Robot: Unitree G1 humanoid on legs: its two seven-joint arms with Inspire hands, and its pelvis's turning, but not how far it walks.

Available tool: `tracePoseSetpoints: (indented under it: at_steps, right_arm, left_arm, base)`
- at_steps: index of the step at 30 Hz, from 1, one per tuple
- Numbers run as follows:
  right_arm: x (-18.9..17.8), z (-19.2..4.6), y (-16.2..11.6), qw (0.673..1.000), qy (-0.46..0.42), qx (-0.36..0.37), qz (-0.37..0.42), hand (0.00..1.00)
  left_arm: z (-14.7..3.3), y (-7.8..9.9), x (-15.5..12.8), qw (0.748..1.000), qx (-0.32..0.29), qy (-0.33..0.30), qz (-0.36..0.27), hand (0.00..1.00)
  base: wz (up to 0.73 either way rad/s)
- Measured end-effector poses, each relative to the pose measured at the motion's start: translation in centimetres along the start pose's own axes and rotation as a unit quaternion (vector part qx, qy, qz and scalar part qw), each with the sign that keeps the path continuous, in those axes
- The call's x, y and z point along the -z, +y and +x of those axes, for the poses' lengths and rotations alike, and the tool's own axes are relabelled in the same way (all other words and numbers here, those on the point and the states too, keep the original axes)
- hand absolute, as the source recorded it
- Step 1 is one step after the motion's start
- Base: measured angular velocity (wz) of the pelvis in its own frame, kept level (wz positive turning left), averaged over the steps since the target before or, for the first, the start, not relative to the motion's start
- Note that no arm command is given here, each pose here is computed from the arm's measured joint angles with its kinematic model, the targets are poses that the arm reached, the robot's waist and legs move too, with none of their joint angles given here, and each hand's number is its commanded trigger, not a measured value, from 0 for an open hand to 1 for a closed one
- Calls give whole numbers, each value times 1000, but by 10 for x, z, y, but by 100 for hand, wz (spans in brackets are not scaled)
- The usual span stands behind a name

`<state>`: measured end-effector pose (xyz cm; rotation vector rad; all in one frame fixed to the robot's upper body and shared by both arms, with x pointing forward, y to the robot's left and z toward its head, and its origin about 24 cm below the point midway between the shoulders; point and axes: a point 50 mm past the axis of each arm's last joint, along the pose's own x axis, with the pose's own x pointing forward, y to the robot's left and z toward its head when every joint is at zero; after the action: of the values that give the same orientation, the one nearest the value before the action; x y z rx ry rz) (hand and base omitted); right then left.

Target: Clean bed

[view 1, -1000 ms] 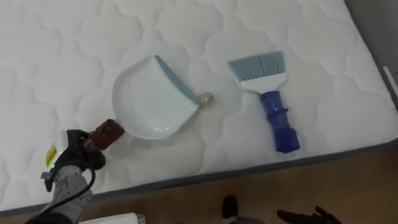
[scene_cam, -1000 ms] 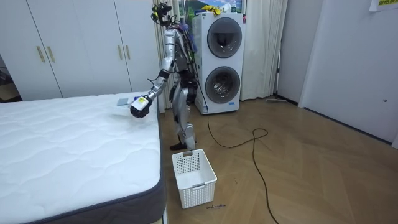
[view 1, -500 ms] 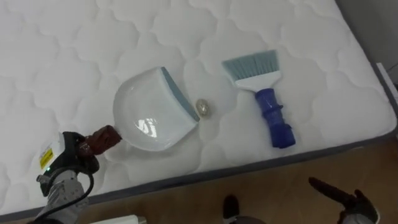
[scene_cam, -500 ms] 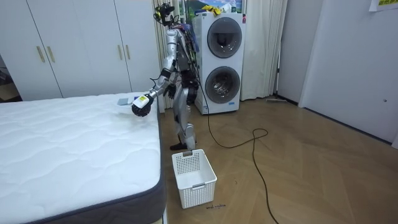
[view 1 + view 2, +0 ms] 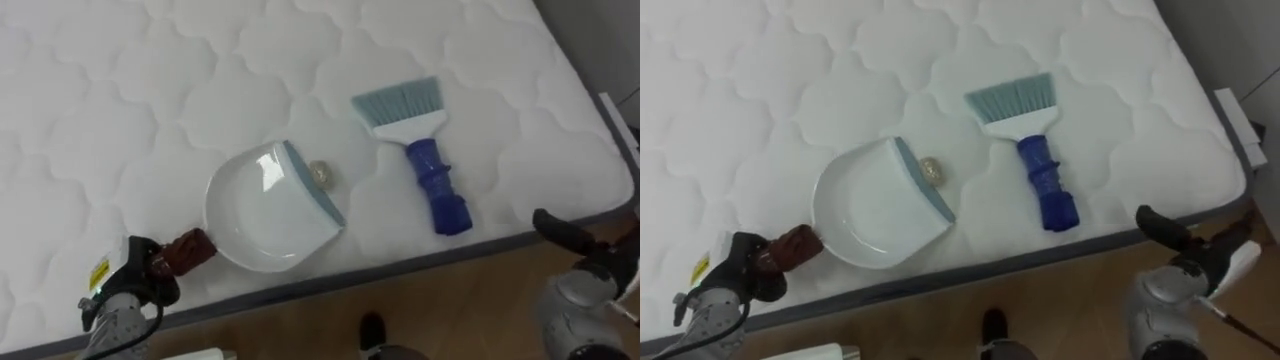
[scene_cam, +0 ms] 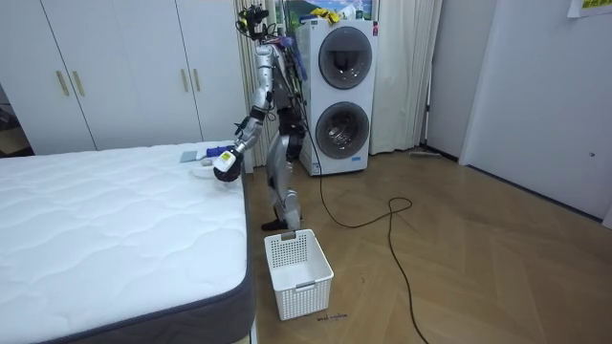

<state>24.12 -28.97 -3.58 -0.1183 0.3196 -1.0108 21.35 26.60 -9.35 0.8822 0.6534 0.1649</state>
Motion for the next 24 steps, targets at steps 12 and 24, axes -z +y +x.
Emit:
tracePoseSetpoints:
  at_steps: [12, 24]
  right_arm:
    - [-29, -12, 21, 991, -121, -42, -37, 0]
    - [-22, -20, 37, 982, -126, -115, -85, 0]
  left_arm:
    - [-3, -6, 5, 999, 40, 6, 0, 100]
    - [6, 3, -7, 999, 40, 3, -23, 100]
  base:
    - [0]
    - [5]
